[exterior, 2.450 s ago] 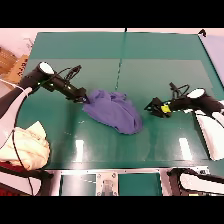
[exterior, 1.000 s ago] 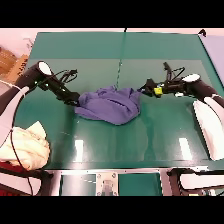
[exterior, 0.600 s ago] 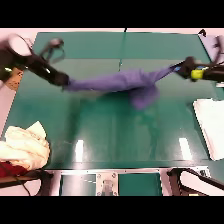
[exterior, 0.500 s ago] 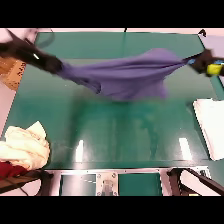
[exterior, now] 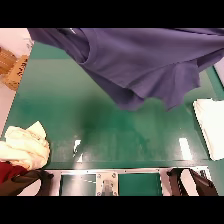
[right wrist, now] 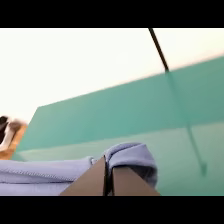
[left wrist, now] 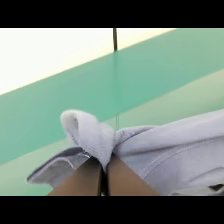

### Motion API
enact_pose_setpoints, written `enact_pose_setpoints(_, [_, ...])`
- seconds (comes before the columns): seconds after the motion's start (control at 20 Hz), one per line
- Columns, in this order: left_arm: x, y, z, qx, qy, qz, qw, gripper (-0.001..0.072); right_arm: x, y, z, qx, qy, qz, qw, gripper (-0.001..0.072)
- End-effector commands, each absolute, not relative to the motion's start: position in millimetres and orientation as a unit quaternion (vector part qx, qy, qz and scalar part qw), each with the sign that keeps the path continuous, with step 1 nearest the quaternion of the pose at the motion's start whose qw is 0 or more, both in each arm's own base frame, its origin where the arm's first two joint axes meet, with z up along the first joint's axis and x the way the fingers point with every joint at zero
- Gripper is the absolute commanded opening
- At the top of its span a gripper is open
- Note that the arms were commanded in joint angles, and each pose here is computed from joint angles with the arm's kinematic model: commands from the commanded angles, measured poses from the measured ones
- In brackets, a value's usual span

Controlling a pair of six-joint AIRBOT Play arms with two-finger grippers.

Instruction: Fold the shirts.

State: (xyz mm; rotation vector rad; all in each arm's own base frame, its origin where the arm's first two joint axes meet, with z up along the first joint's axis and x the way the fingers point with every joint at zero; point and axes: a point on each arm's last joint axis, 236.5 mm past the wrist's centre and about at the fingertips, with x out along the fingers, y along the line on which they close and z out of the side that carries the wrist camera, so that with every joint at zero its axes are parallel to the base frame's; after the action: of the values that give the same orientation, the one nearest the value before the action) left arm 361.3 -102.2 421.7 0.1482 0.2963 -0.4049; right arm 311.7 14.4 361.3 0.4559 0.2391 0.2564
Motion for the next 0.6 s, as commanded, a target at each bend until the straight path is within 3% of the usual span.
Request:
enact_pose_setpoints(0.0, [359, -114, 416, 0.056, 0.152, -0.225, 0.961, 0.0024, 293, 26, 371, 0.208, 0.106, 0.13, 0.964, 0.0021])
enact_pose_setpoints(0.2, [382, -145, 323, 0.001, 0.267, -0.283, 0.921, 0.0024, 309, 24, 297, 0.262, 0.181, 0.133, 0.939, 0.0021])
enact_pose_setpoints(0.55, [410, -157, 73, -0.083, 0.5, -0.269, 0.819, 0.0024, 321, 20, 33, 0.392, 0.368, 0.05, 0.841, 0.0021])
